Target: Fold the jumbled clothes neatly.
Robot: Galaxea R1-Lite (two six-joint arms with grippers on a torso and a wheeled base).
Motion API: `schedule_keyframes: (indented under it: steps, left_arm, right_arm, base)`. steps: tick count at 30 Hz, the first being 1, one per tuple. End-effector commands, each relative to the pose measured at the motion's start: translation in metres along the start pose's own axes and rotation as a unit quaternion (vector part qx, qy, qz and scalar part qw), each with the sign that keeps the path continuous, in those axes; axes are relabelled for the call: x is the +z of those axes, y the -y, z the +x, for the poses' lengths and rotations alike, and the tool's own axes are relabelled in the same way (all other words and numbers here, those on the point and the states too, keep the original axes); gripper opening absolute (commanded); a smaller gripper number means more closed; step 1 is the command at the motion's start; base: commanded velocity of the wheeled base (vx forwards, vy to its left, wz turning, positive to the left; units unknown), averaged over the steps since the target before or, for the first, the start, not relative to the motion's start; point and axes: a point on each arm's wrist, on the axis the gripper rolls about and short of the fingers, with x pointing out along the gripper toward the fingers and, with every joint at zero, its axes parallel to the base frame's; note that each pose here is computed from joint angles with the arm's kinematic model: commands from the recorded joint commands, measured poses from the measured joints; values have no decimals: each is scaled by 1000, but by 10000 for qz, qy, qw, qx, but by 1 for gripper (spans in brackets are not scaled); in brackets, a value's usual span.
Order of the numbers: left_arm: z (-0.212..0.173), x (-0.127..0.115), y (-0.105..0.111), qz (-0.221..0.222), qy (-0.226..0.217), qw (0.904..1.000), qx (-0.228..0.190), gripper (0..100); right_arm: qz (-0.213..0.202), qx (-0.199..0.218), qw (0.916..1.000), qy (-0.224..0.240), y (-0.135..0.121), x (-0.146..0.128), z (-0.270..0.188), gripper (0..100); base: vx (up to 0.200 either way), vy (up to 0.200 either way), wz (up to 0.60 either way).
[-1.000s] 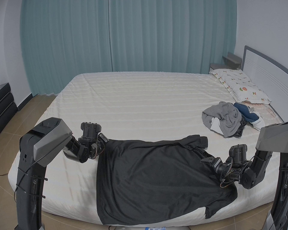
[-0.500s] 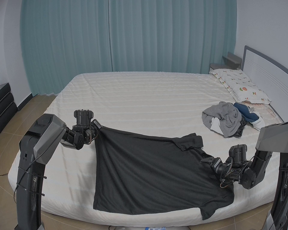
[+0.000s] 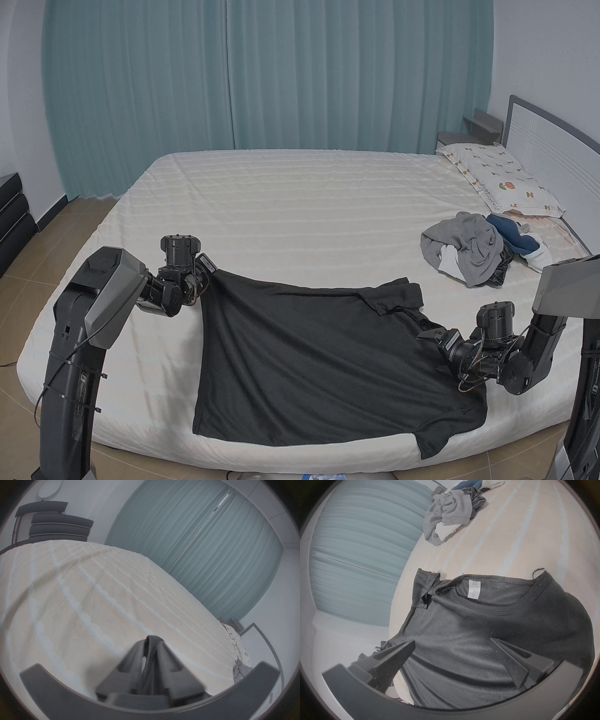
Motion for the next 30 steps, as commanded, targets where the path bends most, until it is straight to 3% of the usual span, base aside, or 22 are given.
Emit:
schedule_keyframes:
  steps: [1, 7, 9, 16, 23, 30]
  left_arm:
    - [5, -9, -6, 13, -61, 9999, 82, 100]
    - [3, -6, -10, -41, -12, 9998, 190, 100]
    - [-6, 7, -9, -217, 80, 9994, 245, 100]
    - [-30, 18, -7, -368, -125, 9990, 200, 100]
    - [-92, -4, -29, -339, -1204, 9919, 231, 100]
    - [-151, -35, -44, -408, -1714, 9844, 1, 100]
  right_arm:
    - [-1, -4, 10000, 1, 0, 0, 0, 100]
    - [11, -6, 10000, 6, 0, 0, 0, 100]
    - [11, -6, 10000, 6, 0, 0, 0, 100]
    - [10, 4, 10000, 4, 0, 0, 0, 100]
    - [19, -2, 10000, 0, 0, 0, 0, 100]
    - [24, 13, 10000, 23, 0, 2, -1, 100]
  base:
    - [0, 0, 0]
    - [0, 0, 0]
    - [0, 0, 0]
    - [0, 0, 0]
    - [0, 0, 0]
    - [0, 0, 0]
